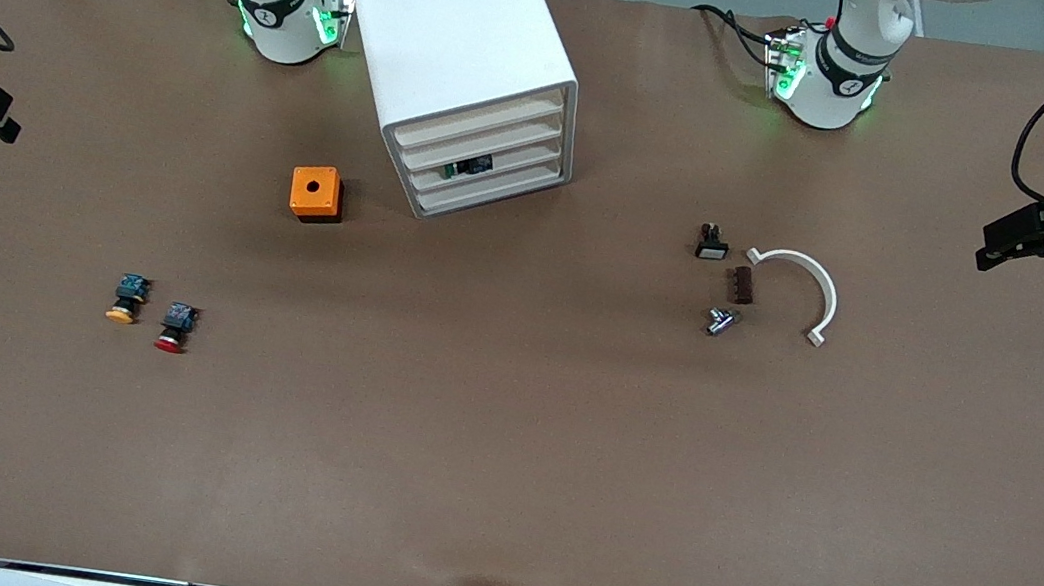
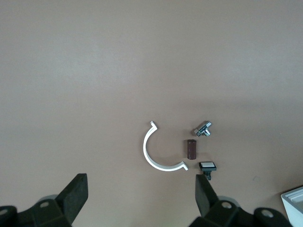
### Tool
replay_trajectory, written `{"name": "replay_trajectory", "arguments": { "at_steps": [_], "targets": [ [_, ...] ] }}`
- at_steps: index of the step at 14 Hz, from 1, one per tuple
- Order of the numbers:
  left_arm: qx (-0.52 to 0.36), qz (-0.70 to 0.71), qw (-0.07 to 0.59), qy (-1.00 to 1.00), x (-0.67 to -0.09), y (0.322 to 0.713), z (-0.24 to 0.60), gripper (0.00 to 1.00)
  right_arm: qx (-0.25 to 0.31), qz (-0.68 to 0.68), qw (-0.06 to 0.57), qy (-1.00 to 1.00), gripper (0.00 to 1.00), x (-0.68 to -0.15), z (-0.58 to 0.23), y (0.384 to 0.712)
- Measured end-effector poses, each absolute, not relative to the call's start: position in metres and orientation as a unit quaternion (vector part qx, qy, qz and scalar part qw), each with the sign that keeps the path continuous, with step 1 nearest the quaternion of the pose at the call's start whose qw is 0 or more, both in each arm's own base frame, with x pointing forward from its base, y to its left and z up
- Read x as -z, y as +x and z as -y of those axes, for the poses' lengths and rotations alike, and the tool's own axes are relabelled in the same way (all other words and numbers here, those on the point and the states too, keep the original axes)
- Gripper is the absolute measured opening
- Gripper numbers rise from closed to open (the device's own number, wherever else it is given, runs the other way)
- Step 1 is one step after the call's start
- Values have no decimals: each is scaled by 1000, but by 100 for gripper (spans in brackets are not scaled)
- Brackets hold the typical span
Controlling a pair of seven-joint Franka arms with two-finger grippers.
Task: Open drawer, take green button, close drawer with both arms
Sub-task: 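Move the left gripper from rest toward the white drawer cabinet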
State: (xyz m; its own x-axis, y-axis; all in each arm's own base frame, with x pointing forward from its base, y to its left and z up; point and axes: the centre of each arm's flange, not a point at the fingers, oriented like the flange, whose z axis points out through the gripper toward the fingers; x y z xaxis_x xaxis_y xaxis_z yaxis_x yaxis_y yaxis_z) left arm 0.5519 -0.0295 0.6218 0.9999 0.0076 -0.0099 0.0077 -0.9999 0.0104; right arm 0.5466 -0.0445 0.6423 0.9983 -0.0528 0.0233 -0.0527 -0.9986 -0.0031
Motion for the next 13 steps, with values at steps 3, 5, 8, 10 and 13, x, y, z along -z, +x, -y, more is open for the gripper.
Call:
{"name": "replay_trajectory", "arguments": {
  "at_steps": [3,5,8,10,13],
  "targets": [
    [5,-2,5,1000,-622,552,29,100,11,-26,1,-1000,100,-642,45,547],
    [5,-2,5,1000,-622,552,29,100,11,-26,1,-1000,100,-642,45,547],
    [6,-2,5,1000,-621,552,29,100,11,-26,1,-1000,100,-642,45,547],
    [14,-2,5,1000,-614,555,29,100,11,-26,1,-1000,100,-642,45,547],
    [46,-2,3,999,-579,570,30,100,11,-26,1,-1000,100,-642,45,547]
  ]
}}
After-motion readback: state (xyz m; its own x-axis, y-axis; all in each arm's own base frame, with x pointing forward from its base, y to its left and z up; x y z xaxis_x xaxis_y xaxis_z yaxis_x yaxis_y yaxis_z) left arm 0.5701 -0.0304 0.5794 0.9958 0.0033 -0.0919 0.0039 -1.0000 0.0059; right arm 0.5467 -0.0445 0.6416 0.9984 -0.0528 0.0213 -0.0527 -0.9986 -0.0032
